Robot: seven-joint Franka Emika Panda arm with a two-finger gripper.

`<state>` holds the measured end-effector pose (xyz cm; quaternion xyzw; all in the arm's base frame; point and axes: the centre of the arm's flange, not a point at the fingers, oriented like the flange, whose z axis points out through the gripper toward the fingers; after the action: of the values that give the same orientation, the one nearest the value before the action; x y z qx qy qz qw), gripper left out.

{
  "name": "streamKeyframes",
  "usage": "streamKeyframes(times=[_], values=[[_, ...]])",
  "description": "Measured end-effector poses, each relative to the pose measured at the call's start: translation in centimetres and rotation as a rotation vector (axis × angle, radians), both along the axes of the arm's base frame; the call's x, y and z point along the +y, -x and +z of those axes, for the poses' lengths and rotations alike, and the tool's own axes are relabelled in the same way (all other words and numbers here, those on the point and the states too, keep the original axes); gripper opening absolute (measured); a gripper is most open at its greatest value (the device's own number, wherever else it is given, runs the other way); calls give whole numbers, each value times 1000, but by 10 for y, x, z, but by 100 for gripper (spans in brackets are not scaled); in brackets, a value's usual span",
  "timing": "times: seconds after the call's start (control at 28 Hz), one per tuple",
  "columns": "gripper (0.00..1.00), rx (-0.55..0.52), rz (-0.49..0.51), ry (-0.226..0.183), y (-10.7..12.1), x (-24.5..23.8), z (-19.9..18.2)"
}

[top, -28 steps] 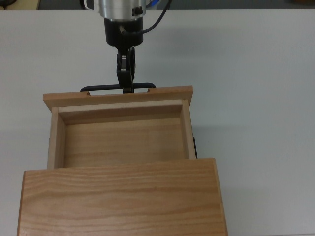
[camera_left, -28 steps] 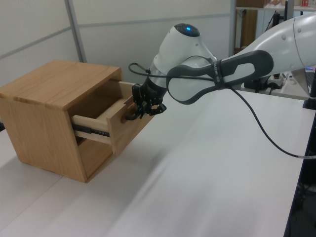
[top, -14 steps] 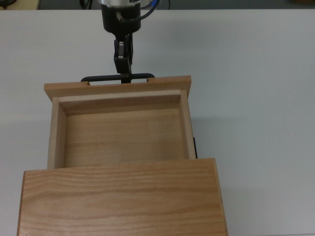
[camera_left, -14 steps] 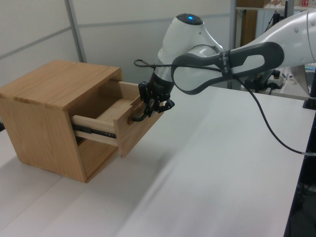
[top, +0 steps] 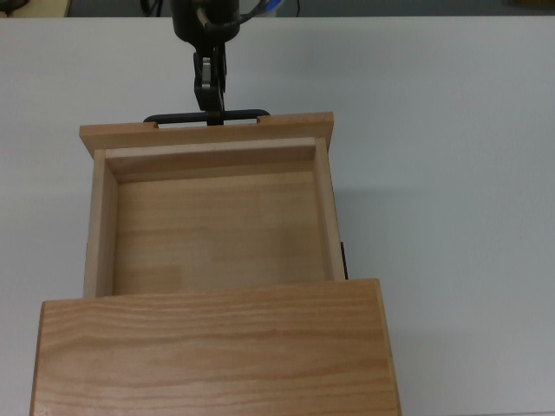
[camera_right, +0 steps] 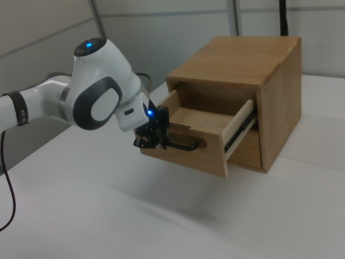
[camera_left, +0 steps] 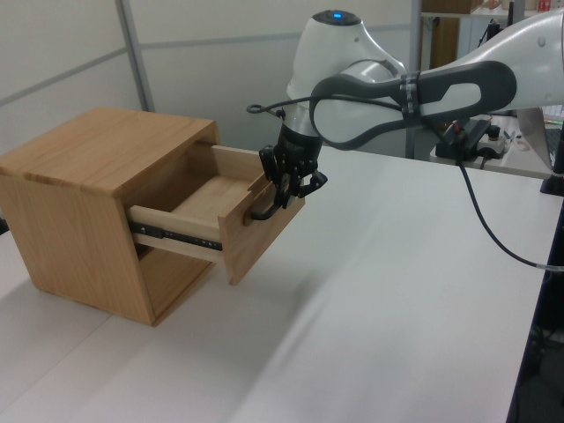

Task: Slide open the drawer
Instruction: 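Pull the handle outward, sliding the upper drawer out of the cabinet, then open the gripper and release the drawer handle, lifting away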

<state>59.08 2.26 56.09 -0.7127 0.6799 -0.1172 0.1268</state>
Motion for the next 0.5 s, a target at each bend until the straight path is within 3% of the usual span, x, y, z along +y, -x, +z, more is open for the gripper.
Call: streamKeyframes(times=[0.5], values=[[18,122,29,17,18,-10,21]])
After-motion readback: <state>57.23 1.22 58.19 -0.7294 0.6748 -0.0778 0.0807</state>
